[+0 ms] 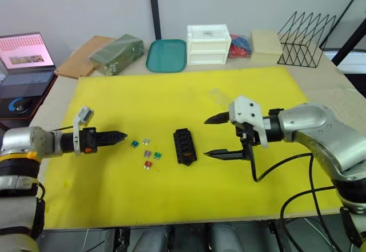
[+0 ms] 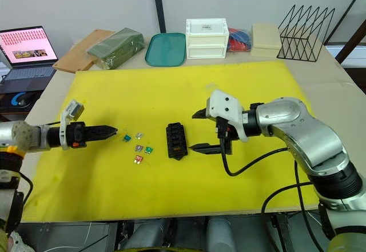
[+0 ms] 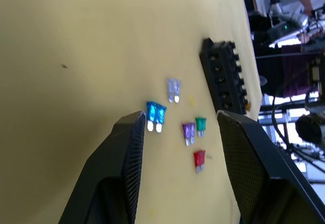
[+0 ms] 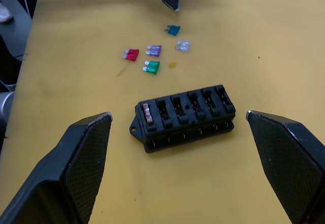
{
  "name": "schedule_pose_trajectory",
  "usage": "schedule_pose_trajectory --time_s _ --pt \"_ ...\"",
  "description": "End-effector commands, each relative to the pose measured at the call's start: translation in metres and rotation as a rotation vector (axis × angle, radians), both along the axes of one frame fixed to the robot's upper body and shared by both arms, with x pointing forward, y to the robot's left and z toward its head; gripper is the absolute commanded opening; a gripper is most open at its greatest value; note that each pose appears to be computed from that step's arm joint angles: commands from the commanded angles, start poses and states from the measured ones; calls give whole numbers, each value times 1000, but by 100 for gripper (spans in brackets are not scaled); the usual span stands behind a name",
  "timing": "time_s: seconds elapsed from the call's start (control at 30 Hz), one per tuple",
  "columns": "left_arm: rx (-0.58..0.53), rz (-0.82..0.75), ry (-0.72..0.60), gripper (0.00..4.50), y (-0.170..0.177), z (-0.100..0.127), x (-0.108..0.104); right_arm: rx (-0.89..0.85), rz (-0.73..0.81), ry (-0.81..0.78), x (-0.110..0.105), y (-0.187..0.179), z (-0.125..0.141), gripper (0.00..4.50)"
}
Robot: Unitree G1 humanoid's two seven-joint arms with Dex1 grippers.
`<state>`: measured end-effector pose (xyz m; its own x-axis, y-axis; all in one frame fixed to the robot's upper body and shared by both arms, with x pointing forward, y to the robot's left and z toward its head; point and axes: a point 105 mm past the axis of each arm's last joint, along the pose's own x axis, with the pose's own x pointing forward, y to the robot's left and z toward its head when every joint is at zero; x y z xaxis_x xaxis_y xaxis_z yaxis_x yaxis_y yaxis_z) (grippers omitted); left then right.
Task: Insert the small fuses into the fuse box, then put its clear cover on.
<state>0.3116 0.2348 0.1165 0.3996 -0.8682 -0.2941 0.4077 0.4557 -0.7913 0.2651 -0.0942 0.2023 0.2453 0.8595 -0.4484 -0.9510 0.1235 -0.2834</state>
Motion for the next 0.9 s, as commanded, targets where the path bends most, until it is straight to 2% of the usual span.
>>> schedule_pose_trajectory --time_s 0.03,0.23,0.7,0.9 --pt "9 -9 5 230 0 -2 2 11 21 -57 -3 7 10 450" --pt "42 -71 18 230 -8 -13 -1 7 14 -65 -3 7 9 450" --pt "34 -181 7 230 -34 -19 -4 -2 7 -73 -4 7 8 450" --pt "59 -176 2 230 -34 -25 -2 -8 5 -72 -6 6 7 450"
